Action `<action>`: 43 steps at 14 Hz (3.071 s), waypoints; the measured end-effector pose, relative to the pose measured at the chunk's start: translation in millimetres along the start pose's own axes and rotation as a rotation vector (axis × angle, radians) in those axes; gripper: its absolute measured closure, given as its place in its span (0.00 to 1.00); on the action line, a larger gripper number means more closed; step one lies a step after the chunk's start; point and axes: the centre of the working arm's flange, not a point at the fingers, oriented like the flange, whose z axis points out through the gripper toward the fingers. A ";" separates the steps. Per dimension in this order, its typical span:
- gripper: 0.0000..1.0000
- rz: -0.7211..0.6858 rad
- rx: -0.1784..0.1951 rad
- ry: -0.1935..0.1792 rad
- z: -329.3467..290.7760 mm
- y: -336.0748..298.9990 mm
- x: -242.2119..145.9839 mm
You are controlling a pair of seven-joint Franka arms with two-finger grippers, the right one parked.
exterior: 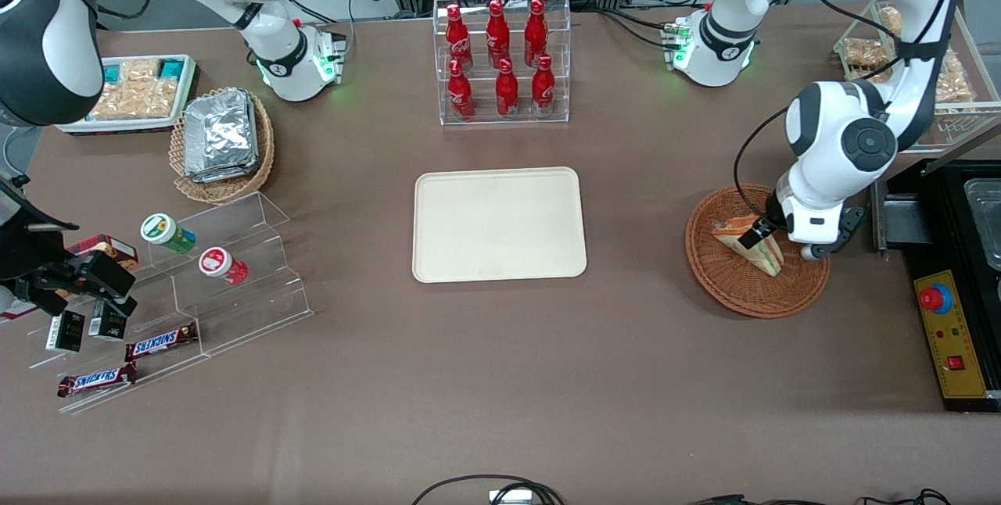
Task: Place sandwich from basket to tray
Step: 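Close the left gripper on the sandwich and lift it from the basket, then carry the held sandwich over to the cream tray and lower it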
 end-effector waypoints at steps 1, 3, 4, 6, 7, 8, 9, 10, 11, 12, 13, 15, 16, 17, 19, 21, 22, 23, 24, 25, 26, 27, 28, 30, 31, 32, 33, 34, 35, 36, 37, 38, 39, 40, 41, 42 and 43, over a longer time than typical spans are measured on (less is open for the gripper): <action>0.00 -0.007 -0.005 0.002 8.0 -2.7 -2.3; 0.00 -0.021 -0.009 0.000 22.3 -8.0 -4.6; 0.00 -0.027 -0.009 -0.004 28.3 -9.7 -4.8; 0.00 -0.033 -0.010 -0.007 36.2 -9.9 -4.4; 0.00 -0.041 -0.010 -0.009 38.9 -9.8 -4.4; 0.02 -0.055 -0.011 -0.009 41.1 -9.5 -4.4; 0.02 -0.070 -0.013 -0.009 43.2 -9.2 -4.3; 0.10 -0.085 -0.013 -0.010 45.4 -8.9 -4.3; 0.22 -0.094 -0.013 -0.011 47.0 -8.8 -4.3; 0.33 -0.098 -0.014 -0.011 47.9 -8.6 -4.3; 0.46 -0.100 -0.015 -0.010 48.0 -8.5 -4.2; 0.61 -0.103 -0.017 -0.009 47.3 -8.0 -3.6; 0.63 -0.103 -0.018 -0.007 46.6 -7.6 -3.1; 0.65 -0.104 -0.020 -0.005 45.1 -6.9 -2.2; 0.70 -0.104 -0.024 0.003 35.5 -3.8 2.0; 0.80 -0.083 0.014 -0.004 9.6 4.3 9.2; 0.80 -0.066 0.039 -0.005 -11.8 11.8 13.2; 0.80 -0.042 0.056 -0.004 -34.9 22.5 14.5; 0.80 -0.006 0.063 -0.002 -59.1 36.8 12.1; 0.80 0.037 0.068 0.001 -80.5 51.9 6.0; 0.80 0.087 0.069 0.004 -98.8 67.7 -3.0; 0.80 0.139 0.066 0.008 -112.7 83.7 -14.4; 0.80 0.189 0.061 0.013 -122.0 99.1 -28.9; 0.80 0.282 0.047 0.021 -130.4 129.0 -66.4; 0.80 0.333 0.041 0.022 -132.4 144.3 -90.1; 0.80 0.376 0.036 0.024 -134.1 156.3 -111.1; 0.80 0.420 0.035 0.029 -135.5 166.4 -130.6; 0.80 0.465 0.039 0.041 -135.8 174.7 -147.5; 0.80 0.510 0.045 0.055 -134.7 182.3 -163.7; 0.80 0.554 0.044 0.063 -132.2 190.1 -180.1; 0.80 0.597 0.038 0.066 -128.0 198.8 -198.3; 0.80 0.640 0.035 0.068 -121.9 207.1 -217.2; 0.80 0.685 0.040 0.070 -114.0 214.1 -235.2; 0.80 0.724 0.049 0.068 -104.6 219.7 -251.3; 0.80 0.754 0.053 0.059 -94.7 224.6 -265.1; 0.80 0.775 0.052 0.049 -85.8 228.5 -274.9; 0.80 0.792 0.051 0.038 -76.9 231.7 -282.5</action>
